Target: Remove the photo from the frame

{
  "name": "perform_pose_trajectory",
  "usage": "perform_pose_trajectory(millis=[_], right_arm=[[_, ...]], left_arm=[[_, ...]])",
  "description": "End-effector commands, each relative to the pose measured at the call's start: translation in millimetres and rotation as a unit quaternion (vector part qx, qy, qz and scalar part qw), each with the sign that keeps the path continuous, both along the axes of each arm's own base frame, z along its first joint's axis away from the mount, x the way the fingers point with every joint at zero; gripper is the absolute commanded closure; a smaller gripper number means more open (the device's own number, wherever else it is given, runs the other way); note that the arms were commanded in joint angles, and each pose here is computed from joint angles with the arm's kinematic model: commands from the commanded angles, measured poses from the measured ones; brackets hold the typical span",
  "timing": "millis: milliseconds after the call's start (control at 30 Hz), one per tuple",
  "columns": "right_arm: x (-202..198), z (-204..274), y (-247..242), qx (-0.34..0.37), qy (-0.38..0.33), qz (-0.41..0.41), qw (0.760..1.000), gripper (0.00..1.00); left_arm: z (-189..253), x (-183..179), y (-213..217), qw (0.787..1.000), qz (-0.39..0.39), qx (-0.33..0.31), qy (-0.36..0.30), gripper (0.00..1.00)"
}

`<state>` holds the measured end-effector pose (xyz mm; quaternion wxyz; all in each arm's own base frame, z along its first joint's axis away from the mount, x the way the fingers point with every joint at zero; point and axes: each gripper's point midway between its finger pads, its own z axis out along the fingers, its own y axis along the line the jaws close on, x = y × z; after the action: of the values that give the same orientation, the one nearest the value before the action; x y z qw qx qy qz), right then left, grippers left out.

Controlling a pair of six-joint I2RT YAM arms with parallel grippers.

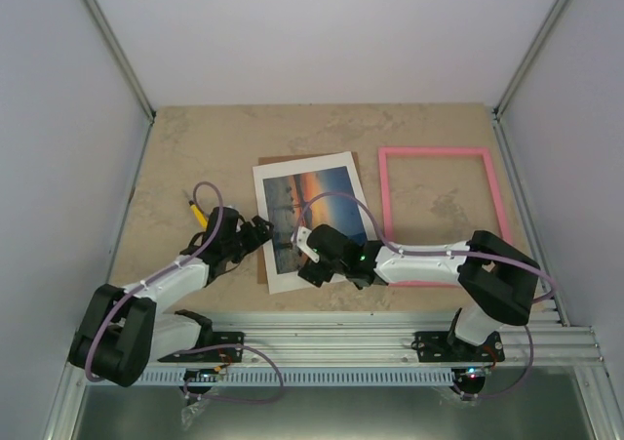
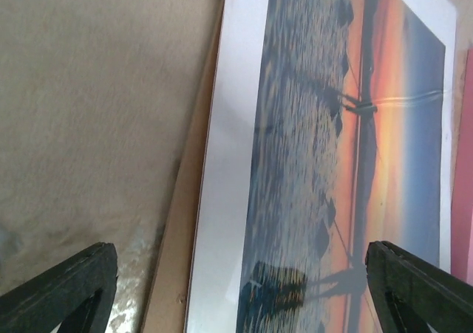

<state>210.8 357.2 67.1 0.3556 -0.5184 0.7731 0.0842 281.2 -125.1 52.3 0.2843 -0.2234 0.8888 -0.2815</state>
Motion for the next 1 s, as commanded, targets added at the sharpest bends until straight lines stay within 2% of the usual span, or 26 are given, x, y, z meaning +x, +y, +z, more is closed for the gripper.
perform_pose_trajectory(millis=[0, 200, 433, 600, 967], right_arm=[[14.5, 12.1, -4.6, 0.012, -0.041, -0.031, 0.999, 0.02], [37.5, 20.1, -26.6, 0.014, -0.067, -0.100, 0.993, 0.02], [62.7, 31.3, -57.0, 0.044, -0.061, -0.177, 0.981, 0.02], [68.7, 41.4, -60.5, 0.072, -0.062, -0.187, 0.978, 0.02], [67.9, 40.3, -59.2, 0.072, -0.058, -0.184, 0.979, 0.02]], left_arm=[[0.5, -10.3, -11.5, 0.999, -0.034, -0.030, 0.003, 0.07], [-1.0, -15.7, -16.6, 0.998, -0.046, -0.044, 0.011, 0.12], [-1.1, -27.1, -16.4, 0.997, -0.058, -0.044, 0.020, 0.18], [-1.1, -35.0, -14.4, 0.997, -0.058, -0.045, 0.025, 0.19], [-14.1, -47.2, -25.3, 0.993, -0.091, -0.049, 0.051, 0.20]])
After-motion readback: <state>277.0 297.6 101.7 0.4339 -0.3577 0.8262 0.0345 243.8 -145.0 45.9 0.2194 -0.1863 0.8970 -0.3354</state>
